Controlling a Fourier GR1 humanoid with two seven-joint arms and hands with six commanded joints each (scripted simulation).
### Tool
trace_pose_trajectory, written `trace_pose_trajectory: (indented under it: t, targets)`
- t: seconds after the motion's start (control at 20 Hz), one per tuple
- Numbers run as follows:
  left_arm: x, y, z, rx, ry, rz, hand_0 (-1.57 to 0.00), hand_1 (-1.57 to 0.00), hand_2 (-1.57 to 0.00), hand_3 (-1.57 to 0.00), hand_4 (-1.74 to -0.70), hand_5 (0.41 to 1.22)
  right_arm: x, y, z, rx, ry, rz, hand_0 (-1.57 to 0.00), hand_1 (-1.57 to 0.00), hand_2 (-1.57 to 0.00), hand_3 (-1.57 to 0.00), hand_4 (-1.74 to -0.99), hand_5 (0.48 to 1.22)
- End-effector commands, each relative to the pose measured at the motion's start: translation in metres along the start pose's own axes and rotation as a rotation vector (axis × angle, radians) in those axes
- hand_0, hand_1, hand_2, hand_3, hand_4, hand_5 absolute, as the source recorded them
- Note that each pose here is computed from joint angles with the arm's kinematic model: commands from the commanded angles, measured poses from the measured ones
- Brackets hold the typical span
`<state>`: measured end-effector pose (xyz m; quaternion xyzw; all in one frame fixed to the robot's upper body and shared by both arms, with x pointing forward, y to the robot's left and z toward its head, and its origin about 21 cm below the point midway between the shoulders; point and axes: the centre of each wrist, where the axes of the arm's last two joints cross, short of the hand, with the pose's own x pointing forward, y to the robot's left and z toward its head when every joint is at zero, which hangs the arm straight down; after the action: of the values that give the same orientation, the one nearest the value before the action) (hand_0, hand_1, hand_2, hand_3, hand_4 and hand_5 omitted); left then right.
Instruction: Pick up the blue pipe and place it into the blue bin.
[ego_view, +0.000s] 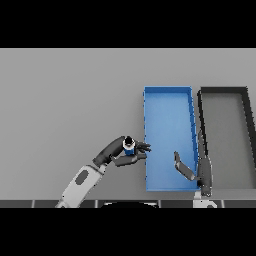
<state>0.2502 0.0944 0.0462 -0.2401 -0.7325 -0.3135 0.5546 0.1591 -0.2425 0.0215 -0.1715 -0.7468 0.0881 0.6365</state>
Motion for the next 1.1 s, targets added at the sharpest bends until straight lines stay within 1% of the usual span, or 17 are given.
trace_pose_trajectory:
  t: [0.0,0.1,0.15,0.2,0.25,0.3,0.35,0.4,0.45,0.6,0.7,0.8,0.85,0.95,1.0,1.05]
  targets:
    - [-0.002,0.002,0.000,0.000,0.006,-0.004,-1.57,-1.57,-1.57,-1.57,-1.47,1.221,0.004,-0.003,0.001,0.021,-0.048,-0.072,0.00,0.00,-0.04,0.00,-1.195,0.648]
    - [0.000,0.000,0.002,-0.007,-0.009,0.008,-1.57,-1.57,-1.57,-1.57,-1.47,1.221,0.020,-0.010,-0.001,0.129,-0.094,-0.227,0.00,-0.02,-0.09,0.00,-1.202,0.624]
    - [0.001,-0.002,0.000,-0.010,-0.010,0.011,-1.57,-1.57,-1.57,-1.57,-1.47,1.221,0.027,-0.013,-0.006,0.187,-0.088,-0.248,0.00,-0.03,-0.11,0.00,-1.209,0.609]
    - [0.002,0.000,0.001,-0.013,-0.004,0.007,-1.57,-1.57,-1.57,-1.57,-1.47,1.221,0.038,-0.020,-0.012,0.257,-0.106,-0.270,0.00,-0.03,-0.12,0.00,-1.215,0.607]
    - [0.001,0.001,0.000,-0.013,-0.003,0.002,-1.57,-1.57,-1.57,-1.57,-1.47,1.221,0.048,-0.021,-0.020,0.315,-0.110,-0.290,0.00,-0.02,-0.12,0.00,-1.224,0.600]
    - [0.002,0.001,0.003,-0.018,-0.004,0.002,-1.57,-1.57,-1.57,-1.57,-1.47,1.221,0.056,-0.022,-0.026,0.373,-0.085,-0.283,0.00,-0.02,-0.12,0.00,-1.228,0.588]
    - [0.002,0.000,0.002,-0.020,0.003,0.004,-1.57,-1.57,-1.57,-1.57,-1.47,1.221,0.062,-0.022,-0.031,0.436,-0.065,-0.276,0.00,-0.01,-0.11,0.00,-1.237,0.577]
    - [0.002,-0.001,0.002,-0.025,0.001,0.001,-1.57,-1.57,-1.57,-1.57,-1.47,1.221,0.068,-0.021,-0.039,0.482,-0.067,-0.274,0.00,-0.01,-0.11,0.00,-1.247,0.568]
    - [0.004,0.001,0.002,-0.019,-0.004,0.000,-1.57,-1.57,-1.57,-1.57,-1.47,1.221,0.076,-0.018,-0.046,0.515,-0.079,-0.268,0.00,-0.01,-0.10,0.00,-1.255,0.560]
    - [0.005,0.003,-0.002,-0.025,0.015,-0.011,-1.57,-1.57,-1.57,-1.57,-1.47,1.221,0.101,-0.008,-0.064,0.627,-0.129,-0.191,0.00,0.00,-0.08,0.00,-1.281,0.558]
    - [0.005,0.003,-0.002,-0.029,0.014,-0.020,-1.57,-1.57,-1.57,-1.57,-1.47,1.221,0.117,0.002,-0.071,0.692,-0.162,-0.162,0.00,0.00,-0.05,0.00,-1.296,0.556]
    - [0.006,0.005,-0.005,-0.020,0.002,-0.016,-1.57,-1.57,-1.57,-1.57,-1.47,1.221,0.129,0.013,-0.076,0.755,-0.210,-0.159,0.00,0.00,-0.04,0.00,-1.302,0.559]
    - [0.004,0.008,-0.004,-0.022,0.002,-0.016,-1.57,-1.57,-1.57,-1.57,-1.47,1.221,0.135,0.018,-0.077,0.788,-0.219,-0.159,0.00,0.00,-0.04,0.00,-1.300,0.560]
    - [0.001,0.005,-0.005,-0.035,-0.008,-0.009,-1.57,-1.57,-1.57,-1.57,-1.47,1.221,0.146,0.028,-0.081,0.839,-0.240,-0.169,0.00,0.00,-0.04,0.00,-1.282,0.555]
    - [0.002,0.005,-0.004,-0.034,-0.013,-0.010,-1.57,-1.57,-1.57,-1.57,-1.46,1.221,0.152,0.032,-0.084,0.862,-0.277,-0.150,0.00,0.00,-0.05,0.00,-1.268,0.555]
    - [0.001,0.009,-0.003,-0.026,-0.007,-0.001,-1.57,-1.57,-1.57,-1.57,-1.46,1.221,0.157,0.032,-0.085,0.879,-0.298,-0.145,0.00,0.00,-0.05,0.00,-1.253,0.554]
